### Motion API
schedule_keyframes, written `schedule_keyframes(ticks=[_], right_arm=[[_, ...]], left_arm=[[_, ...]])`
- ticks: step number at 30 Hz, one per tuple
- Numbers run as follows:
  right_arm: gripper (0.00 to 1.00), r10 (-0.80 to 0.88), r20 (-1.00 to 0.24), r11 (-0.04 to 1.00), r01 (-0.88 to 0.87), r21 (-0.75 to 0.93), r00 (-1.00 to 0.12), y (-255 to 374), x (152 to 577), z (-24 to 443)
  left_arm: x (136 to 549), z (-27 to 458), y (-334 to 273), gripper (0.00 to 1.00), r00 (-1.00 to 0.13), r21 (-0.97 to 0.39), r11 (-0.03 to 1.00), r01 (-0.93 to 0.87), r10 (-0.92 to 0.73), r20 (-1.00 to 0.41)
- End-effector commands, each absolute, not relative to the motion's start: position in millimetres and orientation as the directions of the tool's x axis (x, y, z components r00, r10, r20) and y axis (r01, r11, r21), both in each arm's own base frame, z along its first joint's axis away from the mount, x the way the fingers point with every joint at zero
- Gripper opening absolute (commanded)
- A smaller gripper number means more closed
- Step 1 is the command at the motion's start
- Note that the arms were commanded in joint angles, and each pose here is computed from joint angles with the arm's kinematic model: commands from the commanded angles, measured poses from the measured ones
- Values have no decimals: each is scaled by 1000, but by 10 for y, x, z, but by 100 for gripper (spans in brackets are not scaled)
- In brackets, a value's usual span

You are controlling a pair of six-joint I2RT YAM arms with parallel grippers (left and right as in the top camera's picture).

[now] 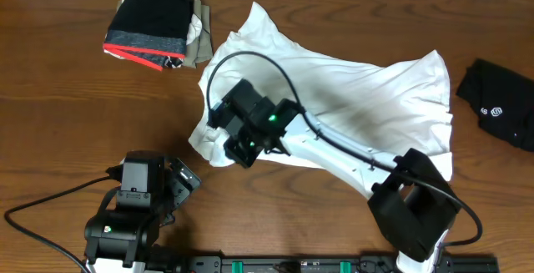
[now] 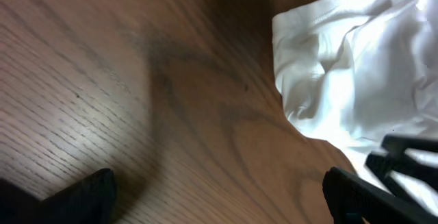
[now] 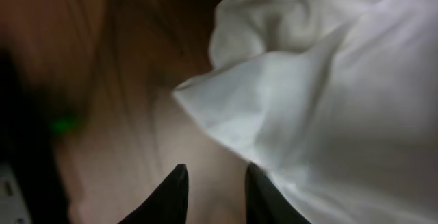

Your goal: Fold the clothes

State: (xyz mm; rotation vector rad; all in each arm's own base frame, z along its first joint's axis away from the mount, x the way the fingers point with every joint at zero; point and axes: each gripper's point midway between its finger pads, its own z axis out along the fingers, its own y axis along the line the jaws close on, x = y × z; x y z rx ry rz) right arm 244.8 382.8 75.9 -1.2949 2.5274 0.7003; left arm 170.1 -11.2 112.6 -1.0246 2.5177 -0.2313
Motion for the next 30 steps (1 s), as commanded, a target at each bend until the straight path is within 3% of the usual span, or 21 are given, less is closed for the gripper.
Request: schedule_keyframes(ticks=[1,7,19,30], right_arm=[[26,-700,-353,490,-777,395,-620,3897,2221,766],[30,-699,-324,495,-758,426,-638,3984,2044,760],[22,-662,-223,573,-675,466,-716,4114,1977,304],[25,-581,-332,600,-666,442,-743,4248,2353,308]], left_arm=[[1721,1169,-34,98,-619,-287,705,-648,-708,-341],[1721,1169,-34,98,-619,-287,705,-648,-708,-341],[1714,1166,-33,98,-615,-287,700,-654,-713,-337],[1702,1160,-32,98,-617,-283,701,-655,-712,-335]])
